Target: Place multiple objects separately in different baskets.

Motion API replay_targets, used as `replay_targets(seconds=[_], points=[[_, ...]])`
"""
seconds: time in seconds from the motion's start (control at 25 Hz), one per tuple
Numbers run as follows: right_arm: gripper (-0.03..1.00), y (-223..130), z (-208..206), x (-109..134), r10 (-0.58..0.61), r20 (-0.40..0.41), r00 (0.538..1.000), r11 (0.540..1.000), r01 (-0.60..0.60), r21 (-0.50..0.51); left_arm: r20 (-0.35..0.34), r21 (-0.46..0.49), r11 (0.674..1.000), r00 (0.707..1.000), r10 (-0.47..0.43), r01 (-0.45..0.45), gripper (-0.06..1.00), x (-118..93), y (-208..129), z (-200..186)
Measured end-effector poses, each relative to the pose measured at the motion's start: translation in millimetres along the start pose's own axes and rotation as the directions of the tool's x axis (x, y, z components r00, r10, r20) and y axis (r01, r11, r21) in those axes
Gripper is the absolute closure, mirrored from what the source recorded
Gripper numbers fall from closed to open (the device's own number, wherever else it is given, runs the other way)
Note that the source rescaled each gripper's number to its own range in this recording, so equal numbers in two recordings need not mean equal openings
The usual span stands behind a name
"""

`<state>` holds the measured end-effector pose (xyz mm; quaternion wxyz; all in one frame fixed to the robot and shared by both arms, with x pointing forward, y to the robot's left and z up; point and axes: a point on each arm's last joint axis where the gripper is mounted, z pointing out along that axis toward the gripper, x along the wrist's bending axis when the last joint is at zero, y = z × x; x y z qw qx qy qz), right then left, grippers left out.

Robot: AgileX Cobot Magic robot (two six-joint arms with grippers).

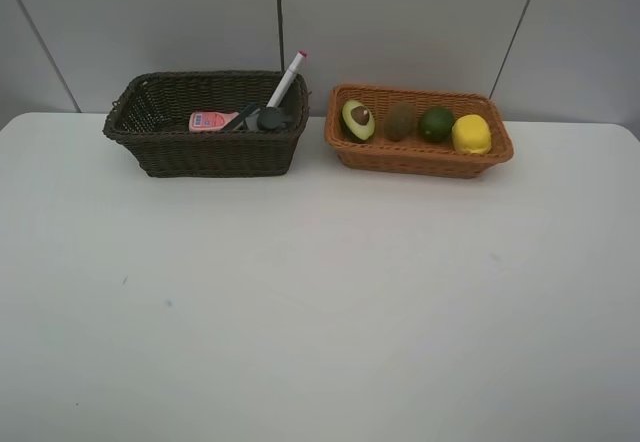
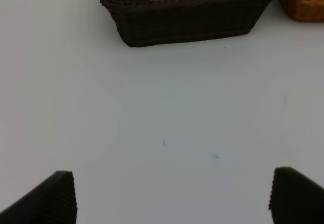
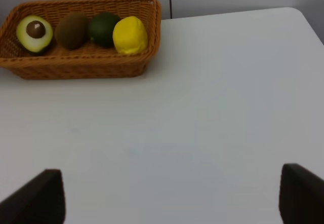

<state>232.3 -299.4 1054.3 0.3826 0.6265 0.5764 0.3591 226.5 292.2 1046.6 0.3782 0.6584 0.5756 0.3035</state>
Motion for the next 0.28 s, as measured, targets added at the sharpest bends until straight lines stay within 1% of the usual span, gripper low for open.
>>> replay_targets(seconds=[0.28], points=[[-0.03, 0.0, 0.0, 0.0, 0.000, 0.000, 1.000, 1.000, 0.000, 0.000, 0.000, 0.000, 1.000, 1.000, 0.000, 0.000, -0.05, 0.0, 0.0, 0.0]])
